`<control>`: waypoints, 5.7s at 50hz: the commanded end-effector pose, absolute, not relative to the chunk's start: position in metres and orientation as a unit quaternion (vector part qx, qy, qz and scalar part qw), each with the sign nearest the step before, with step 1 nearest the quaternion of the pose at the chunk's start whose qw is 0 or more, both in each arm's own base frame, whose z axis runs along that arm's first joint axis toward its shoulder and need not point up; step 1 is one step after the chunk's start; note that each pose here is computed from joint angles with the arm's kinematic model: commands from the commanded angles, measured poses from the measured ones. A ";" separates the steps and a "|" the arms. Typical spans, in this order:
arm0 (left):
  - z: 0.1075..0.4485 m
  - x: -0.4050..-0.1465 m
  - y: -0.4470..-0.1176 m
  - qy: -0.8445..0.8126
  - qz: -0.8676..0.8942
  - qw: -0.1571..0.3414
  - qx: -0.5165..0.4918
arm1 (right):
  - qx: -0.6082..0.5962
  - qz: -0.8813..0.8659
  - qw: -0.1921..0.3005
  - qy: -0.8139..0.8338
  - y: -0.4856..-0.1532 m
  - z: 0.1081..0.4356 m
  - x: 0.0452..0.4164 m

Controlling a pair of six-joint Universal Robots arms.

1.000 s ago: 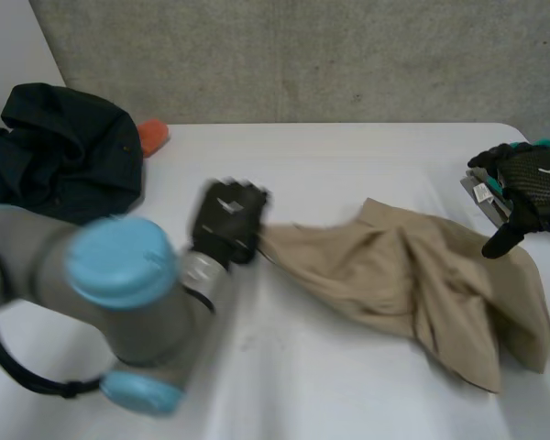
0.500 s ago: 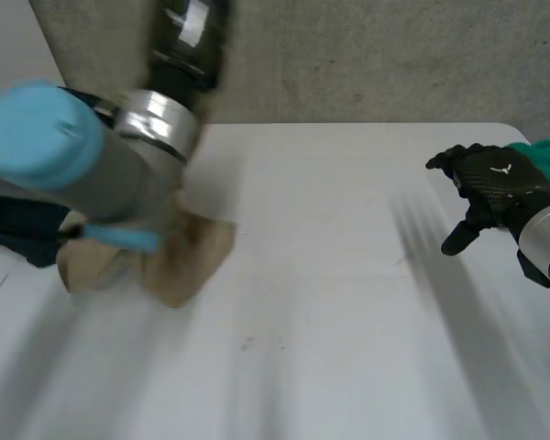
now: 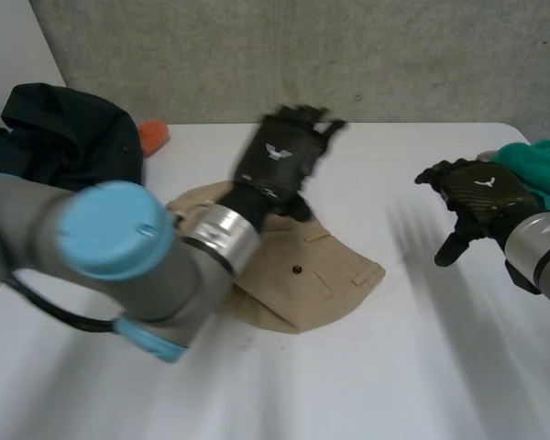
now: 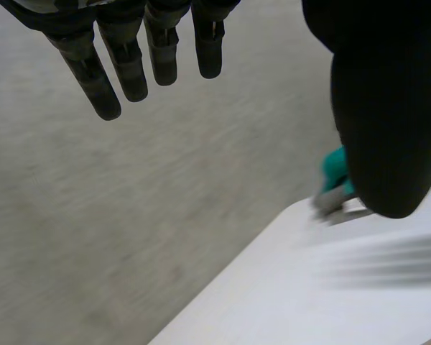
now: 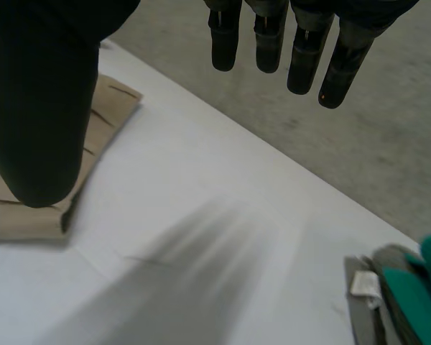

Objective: Fold the laundry.

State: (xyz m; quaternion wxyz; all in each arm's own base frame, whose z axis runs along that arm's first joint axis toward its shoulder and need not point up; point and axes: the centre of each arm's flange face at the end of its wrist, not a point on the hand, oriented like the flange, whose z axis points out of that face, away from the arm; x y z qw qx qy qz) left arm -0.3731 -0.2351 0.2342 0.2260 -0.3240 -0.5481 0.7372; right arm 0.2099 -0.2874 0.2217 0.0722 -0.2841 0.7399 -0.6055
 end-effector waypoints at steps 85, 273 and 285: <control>0.405 -0.271 -0.269 -0.522 0.826 0.110 -0.181 | -0.334 -0.770 0.023 0.543 -0.296 0.384 0.273; 0.127 -0.259 -0.341 -0.667 0.641 -0.127 -0.358 | -0.325 -0.553 0.047 0.765 -0.286 0.130 0.252; 0.161 -0.256 -0.313 -0.651 0.659 -0.125 -0.356 | -0.340 -0.570 0.015 0.748 -0.297 0.112 0.253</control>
